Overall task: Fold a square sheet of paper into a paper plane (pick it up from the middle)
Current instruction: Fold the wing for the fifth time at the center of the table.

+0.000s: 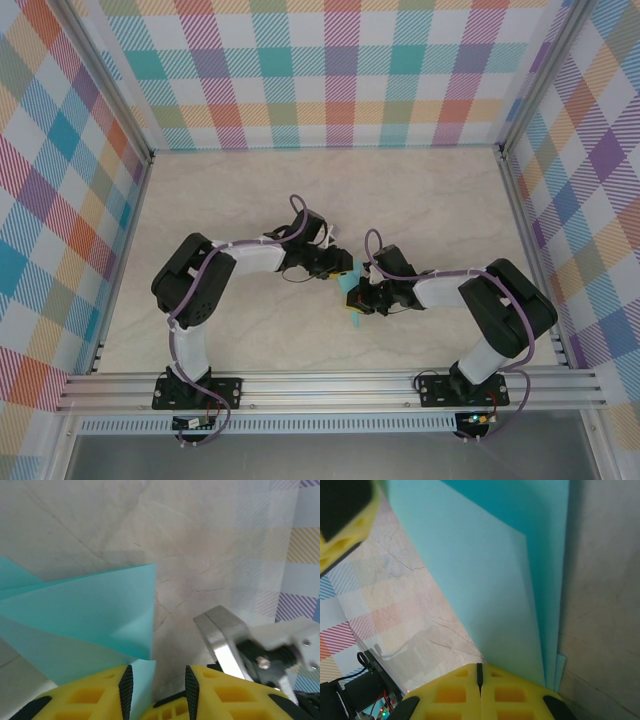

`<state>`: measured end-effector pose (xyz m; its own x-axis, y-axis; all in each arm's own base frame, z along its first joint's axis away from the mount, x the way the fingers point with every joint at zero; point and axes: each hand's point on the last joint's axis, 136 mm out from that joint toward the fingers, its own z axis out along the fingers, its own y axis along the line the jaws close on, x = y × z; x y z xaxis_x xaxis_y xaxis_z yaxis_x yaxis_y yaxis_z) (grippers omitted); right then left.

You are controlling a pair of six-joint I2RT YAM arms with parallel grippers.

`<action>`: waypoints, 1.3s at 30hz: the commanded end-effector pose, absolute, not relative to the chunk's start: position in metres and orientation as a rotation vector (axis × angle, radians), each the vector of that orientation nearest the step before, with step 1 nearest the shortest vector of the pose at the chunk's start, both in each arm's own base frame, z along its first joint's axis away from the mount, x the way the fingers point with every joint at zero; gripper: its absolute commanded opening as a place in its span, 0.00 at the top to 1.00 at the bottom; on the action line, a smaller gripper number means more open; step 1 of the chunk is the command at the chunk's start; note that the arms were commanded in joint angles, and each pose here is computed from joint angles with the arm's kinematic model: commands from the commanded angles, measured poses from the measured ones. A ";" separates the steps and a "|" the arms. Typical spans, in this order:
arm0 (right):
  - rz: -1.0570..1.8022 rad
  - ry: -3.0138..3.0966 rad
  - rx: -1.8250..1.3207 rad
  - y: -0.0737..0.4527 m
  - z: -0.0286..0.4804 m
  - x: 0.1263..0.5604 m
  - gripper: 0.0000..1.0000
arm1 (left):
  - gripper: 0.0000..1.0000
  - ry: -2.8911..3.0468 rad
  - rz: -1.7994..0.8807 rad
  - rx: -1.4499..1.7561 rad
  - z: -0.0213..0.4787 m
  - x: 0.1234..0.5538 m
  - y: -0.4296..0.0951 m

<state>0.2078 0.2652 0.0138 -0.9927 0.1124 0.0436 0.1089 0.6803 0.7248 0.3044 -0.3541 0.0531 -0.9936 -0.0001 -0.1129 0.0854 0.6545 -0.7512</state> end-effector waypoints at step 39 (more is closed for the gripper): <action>1.152 3.009 0.221 0.254 -0.013 0.188 1.00 | 0.65 2.692 -0.968 0.061 0.087 0.370 -0.301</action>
